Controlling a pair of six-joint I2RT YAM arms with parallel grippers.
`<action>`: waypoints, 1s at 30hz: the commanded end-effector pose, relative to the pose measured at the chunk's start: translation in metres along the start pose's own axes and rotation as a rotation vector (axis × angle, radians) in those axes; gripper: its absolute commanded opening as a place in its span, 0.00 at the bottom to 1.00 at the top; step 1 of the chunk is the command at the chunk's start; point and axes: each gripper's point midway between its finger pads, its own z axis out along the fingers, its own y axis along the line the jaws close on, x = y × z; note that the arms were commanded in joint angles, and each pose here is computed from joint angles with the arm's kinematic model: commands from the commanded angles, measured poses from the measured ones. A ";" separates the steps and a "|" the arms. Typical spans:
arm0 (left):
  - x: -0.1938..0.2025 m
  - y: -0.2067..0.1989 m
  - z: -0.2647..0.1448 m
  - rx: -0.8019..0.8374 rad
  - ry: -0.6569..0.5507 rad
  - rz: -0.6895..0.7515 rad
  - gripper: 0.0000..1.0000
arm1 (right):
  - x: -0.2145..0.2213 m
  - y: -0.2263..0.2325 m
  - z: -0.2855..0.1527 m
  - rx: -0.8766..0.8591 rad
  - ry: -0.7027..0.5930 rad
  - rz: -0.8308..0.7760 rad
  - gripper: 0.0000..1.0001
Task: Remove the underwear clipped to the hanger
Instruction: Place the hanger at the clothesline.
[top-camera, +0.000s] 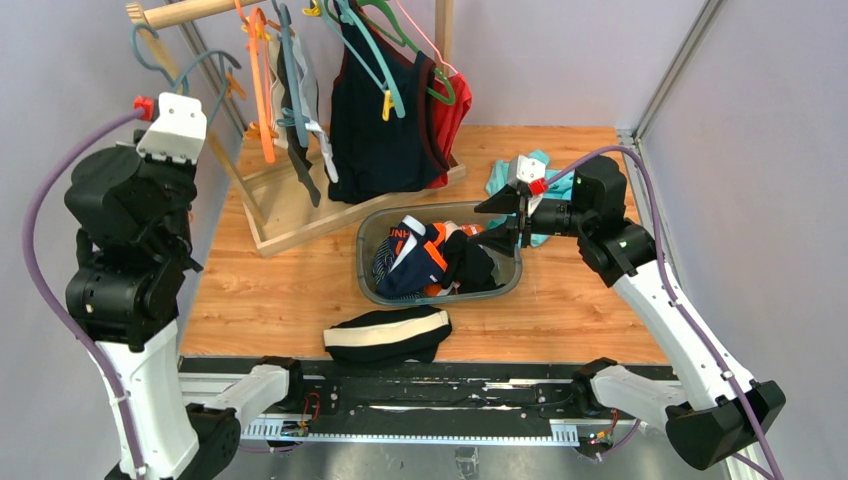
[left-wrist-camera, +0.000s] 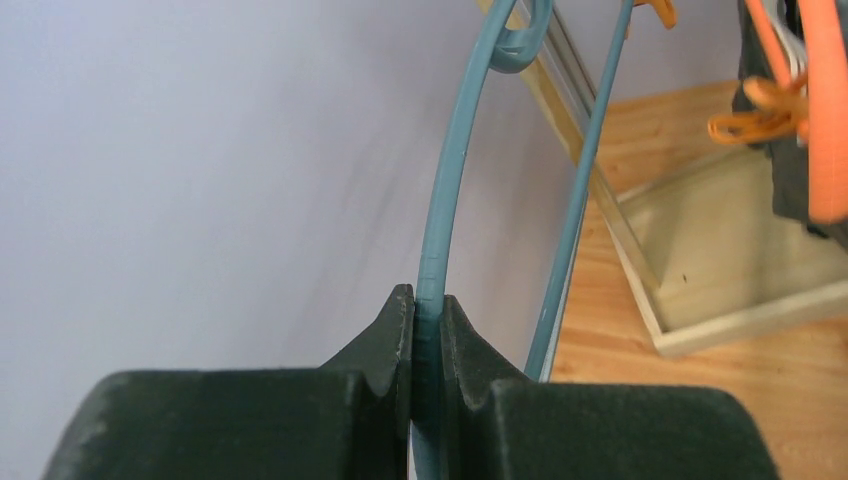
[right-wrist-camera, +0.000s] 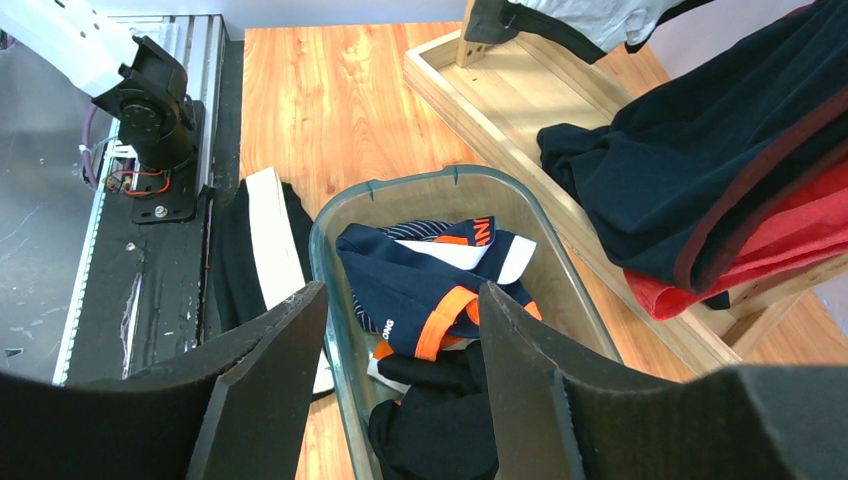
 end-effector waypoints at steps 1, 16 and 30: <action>-0.037 0.014 0.022 -0.072 -0.061 -0.030 0.00 | -0.003 0.003 -0.003 0.004 -0.011 -0.037 0.58; -0.075 0.016 0.085 -0.179 -0.018 0.028 0.00 | 0.002 0.007 -0.004 -0.008 -0.009 -0.052 0.58; -0.050 -0.022 0.135 -0.109 0.073 0.078 0.00 | 0.004 0.008 -0.003 -0.019 -0.005 -0.050 0.58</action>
